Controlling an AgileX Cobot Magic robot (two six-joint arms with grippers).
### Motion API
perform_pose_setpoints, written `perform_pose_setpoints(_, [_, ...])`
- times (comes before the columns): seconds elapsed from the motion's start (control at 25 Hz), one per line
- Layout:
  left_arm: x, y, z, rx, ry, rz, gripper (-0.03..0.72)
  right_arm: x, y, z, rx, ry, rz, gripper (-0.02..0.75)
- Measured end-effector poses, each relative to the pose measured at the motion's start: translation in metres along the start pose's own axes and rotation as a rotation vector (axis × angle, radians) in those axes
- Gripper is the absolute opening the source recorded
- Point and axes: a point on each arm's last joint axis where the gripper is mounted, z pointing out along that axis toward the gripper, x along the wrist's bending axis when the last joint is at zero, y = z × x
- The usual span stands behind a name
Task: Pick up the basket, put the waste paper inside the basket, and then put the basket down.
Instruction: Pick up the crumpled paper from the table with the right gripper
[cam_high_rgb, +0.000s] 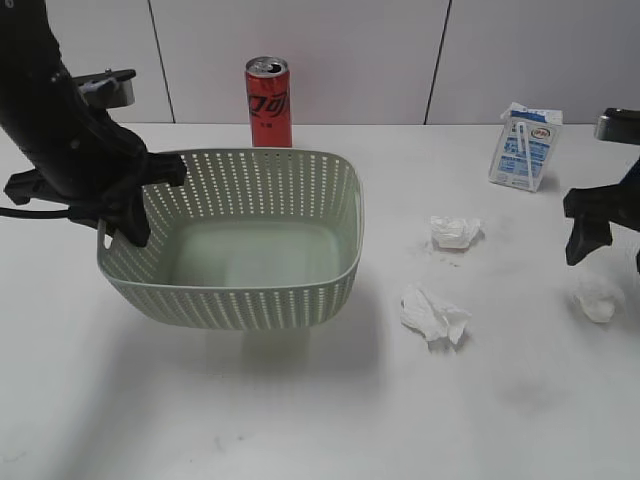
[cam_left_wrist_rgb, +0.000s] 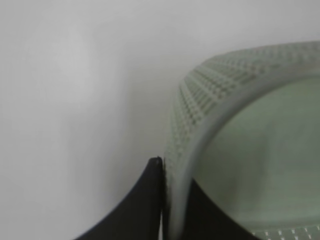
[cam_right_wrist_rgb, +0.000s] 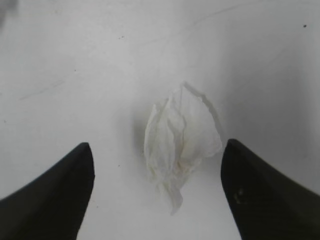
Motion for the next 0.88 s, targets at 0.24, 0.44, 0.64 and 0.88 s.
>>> perform_pose_setpoints(0.24, [0.001,0.001,0.000,-0.008,0.015,0.013,-0.001,-0.002,0.008,0.038,0.104,-0.039,-0.019,0.595])
perform_pose_setpoints(0.44, [0.002,0.002,0.000,-0.017,0.020,0.018,-0.001,-0.007,0.005,0.052,0.153,-0.083,-0.058,0.594])
perform_pose_setpoints(0.64, [0.002,0.002,0.000,-0.017,0.020,0.018,-0.001,-0.008,0.003,0.059,0.184,-0.089,-0.056,0.594])
perform_pose_setpoints(0.88, [0.002,0.002,-0.001,-0.019,0.019,0.018,-0.001,-0.008,0.003,0.059,0.181,-0.088,-0.057,0.563])
